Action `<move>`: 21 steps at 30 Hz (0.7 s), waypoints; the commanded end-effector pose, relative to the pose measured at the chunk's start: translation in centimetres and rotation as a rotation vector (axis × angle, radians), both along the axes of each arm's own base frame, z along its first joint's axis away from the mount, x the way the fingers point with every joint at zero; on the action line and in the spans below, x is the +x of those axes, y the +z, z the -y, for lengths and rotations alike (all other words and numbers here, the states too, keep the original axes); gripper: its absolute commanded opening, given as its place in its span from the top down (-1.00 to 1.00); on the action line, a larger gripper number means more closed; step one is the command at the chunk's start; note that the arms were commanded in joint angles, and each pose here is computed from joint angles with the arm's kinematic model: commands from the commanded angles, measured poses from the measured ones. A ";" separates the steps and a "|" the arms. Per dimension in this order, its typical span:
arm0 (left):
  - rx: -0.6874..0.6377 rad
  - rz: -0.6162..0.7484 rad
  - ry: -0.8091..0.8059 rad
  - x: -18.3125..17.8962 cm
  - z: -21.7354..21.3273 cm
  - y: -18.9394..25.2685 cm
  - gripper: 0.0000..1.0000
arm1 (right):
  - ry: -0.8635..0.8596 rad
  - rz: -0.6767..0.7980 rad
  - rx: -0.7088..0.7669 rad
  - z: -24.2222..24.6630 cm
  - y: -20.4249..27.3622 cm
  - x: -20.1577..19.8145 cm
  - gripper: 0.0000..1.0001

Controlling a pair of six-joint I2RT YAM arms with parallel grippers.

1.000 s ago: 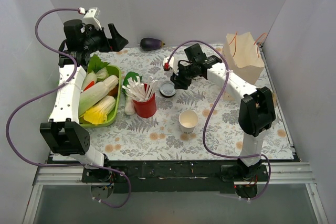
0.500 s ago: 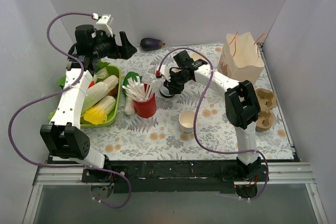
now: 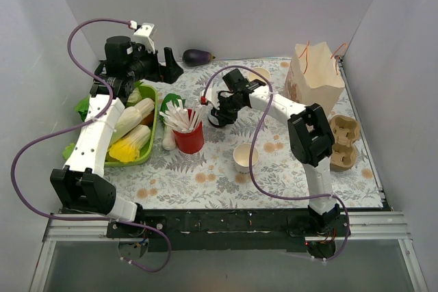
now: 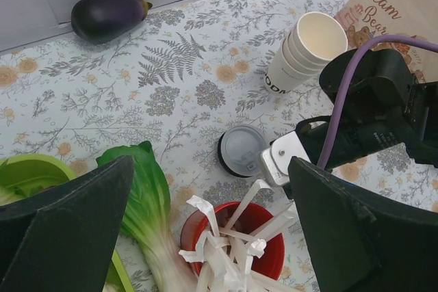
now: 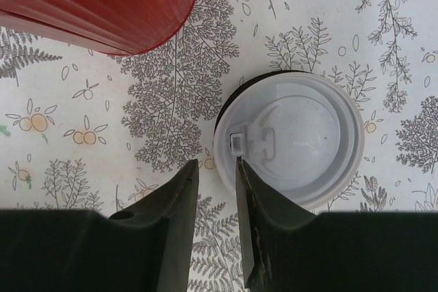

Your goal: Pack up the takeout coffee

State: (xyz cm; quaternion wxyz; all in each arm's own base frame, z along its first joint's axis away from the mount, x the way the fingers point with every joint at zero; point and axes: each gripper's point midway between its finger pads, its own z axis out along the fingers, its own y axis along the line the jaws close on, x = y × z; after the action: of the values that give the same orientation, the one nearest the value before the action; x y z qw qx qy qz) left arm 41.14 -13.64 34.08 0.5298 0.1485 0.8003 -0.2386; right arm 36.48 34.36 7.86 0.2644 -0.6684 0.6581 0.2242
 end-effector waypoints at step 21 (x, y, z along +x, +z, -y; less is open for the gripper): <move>0.014 0.029 0.018 -0.2 -0.4 0.8 -0.96 | 0.042 0.053 -0.012 -0.4 -1.3 1.4 0.35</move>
State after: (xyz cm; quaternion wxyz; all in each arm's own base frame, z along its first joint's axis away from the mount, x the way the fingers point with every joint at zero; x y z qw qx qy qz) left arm 41.28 -13.42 34.05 0.5313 0.1445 0.8015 -0.2331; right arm 37.03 34.39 6.22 0.2606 -0.6829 0.6478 0.2148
